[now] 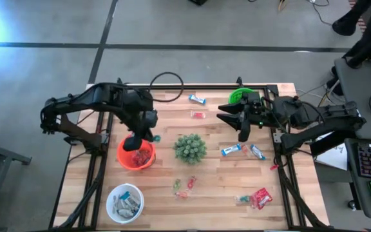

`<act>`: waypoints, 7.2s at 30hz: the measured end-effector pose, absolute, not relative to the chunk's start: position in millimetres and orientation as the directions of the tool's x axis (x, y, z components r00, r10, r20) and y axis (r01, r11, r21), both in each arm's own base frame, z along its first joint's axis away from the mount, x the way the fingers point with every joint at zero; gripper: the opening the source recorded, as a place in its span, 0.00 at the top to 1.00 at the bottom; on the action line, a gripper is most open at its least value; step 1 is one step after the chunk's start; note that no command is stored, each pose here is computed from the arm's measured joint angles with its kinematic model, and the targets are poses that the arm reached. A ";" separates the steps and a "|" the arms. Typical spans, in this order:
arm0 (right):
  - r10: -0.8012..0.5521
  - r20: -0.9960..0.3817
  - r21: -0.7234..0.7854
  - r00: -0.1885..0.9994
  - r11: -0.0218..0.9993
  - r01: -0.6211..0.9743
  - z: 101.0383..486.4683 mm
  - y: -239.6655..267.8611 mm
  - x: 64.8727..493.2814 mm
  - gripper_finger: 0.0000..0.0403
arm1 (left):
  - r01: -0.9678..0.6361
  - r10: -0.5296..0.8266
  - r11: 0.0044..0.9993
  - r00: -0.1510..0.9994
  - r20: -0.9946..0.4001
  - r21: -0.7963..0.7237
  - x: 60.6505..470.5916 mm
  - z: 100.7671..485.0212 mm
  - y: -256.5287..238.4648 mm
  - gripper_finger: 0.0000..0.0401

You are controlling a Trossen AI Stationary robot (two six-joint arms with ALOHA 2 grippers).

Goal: Sort candy
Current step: Put the blue gummy into the orange bucket, then put the red candy into the green bucket

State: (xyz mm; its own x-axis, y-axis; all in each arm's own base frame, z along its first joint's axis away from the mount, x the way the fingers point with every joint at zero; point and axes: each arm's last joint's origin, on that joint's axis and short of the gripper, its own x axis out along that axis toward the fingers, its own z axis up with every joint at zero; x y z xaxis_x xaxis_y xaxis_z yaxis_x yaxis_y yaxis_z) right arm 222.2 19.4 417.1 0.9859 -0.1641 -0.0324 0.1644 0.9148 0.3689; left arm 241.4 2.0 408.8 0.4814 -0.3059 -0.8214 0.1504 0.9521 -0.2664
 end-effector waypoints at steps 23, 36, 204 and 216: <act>-0.166 -0.088 0.411 0.982 0.892 0.188 408.9 20.2 229.2 0.56 | -0.078 -0.301 0.935 0.337 -0.892 -0.345 181.2 295.2 -0.6 1.00; -0.172 -0.159 0.444 0.972 0.867 0.226 401.4 20.1 229.3 0.56 | -0.114 -0.304 0.933 0.254 -0.918 -0.340 170.9 264.9 -1.0 0.90; -0.261 -0.752 0.124 0.606 0.846 0.518 308.4 -235.5 311.8 0.42 | -0.994 0.069 0.034 -0.098 -0.993 0.100 223.0 177.2 229.7 0.61; -0.242 -0.775 0.121 0.583 0.849 0.514 305.9 -233.7 309.5 0.42 | -0.995 0.106 -0.011 -0.104 -0.989 0.104 223.1 174.6 231.2 0.61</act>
State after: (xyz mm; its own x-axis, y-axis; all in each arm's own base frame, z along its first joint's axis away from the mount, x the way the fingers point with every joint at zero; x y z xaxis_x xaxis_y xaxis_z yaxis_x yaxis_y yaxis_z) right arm 309.5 -233.7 305.9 0.5830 -0.2424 -0.7754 0.5142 0.8491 0.1212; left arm 223.1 231.2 174.6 -0.1042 0.1065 -0.9888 -0.9946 -0.0109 0.1036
